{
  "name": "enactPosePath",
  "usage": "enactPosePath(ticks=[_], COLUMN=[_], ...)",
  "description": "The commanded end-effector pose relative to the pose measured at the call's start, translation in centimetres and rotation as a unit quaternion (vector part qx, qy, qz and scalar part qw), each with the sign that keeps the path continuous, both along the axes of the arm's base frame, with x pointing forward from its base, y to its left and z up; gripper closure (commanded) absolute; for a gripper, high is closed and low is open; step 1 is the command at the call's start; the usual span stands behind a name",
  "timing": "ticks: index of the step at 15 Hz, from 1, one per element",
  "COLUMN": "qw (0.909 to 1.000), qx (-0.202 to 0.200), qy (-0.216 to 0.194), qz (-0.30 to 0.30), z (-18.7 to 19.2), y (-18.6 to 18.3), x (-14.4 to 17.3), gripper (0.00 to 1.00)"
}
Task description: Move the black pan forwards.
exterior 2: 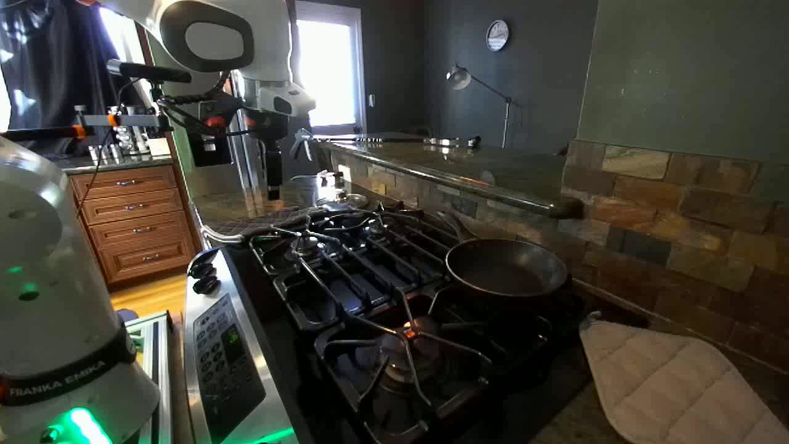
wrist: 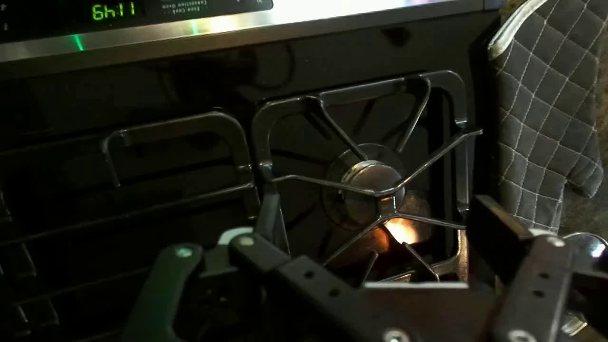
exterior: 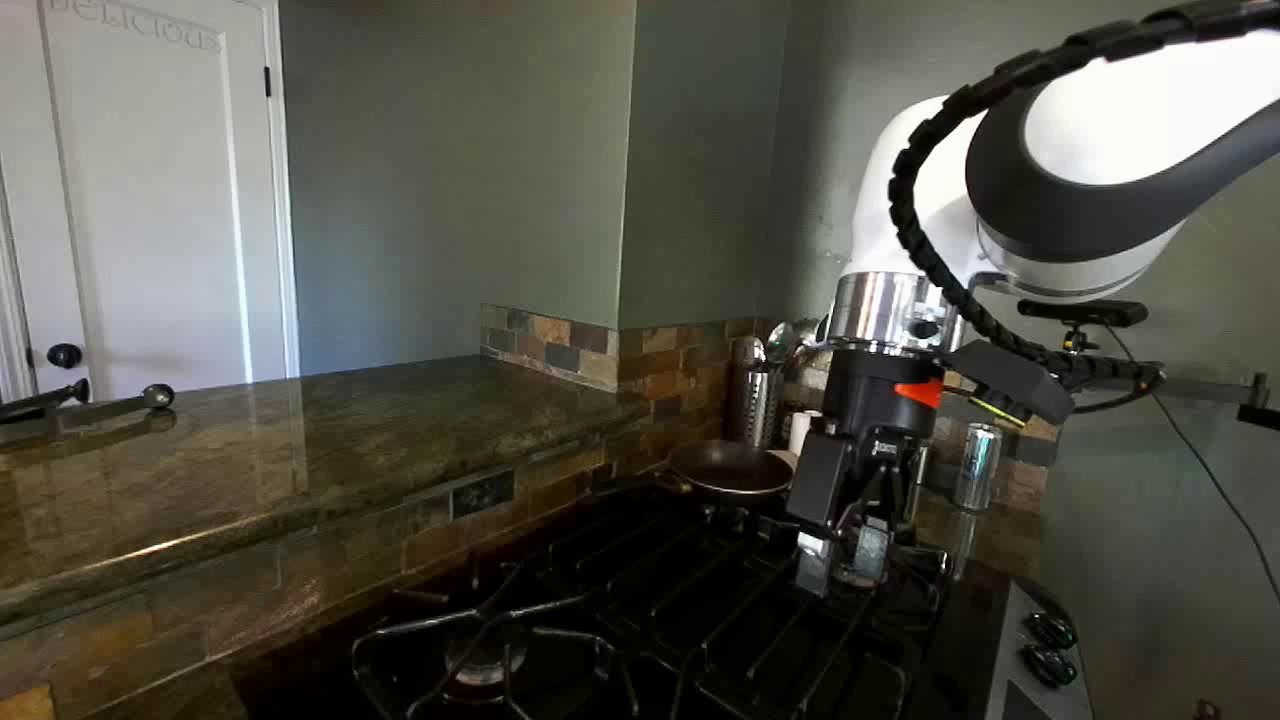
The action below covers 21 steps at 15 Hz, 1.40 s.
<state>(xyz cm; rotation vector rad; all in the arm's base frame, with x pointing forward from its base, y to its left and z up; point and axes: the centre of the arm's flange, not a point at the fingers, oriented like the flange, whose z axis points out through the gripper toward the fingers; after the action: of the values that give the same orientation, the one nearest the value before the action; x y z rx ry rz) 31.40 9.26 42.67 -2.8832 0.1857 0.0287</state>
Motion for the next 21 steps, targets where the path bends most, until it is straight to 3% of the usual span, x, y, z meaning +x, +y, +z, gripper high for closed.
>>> enactPosePath(ticks=[1, 9, 13, 20, 21], qw=[1.0, 0.9998, 0.9935, 0.9597, 0.9664], qx=[0.0, 0.0, -0.006, -0.016, -0.012], qy=[0.0, 0.004, -0.01, -0.072, -0.073], qz=[0.0, -0.018, -0.114, -0.271, -0.246], z=[0.0, -0.2, -1.3, -1.1, -0.6], y=[0.0, -0.7, -7.3, -21.3, -18.7], x=[0.0, 0.4, 2.7, 4.7, 3.3], gripper=[0.0, 0.0, 0.0, 0.0, 0.0])
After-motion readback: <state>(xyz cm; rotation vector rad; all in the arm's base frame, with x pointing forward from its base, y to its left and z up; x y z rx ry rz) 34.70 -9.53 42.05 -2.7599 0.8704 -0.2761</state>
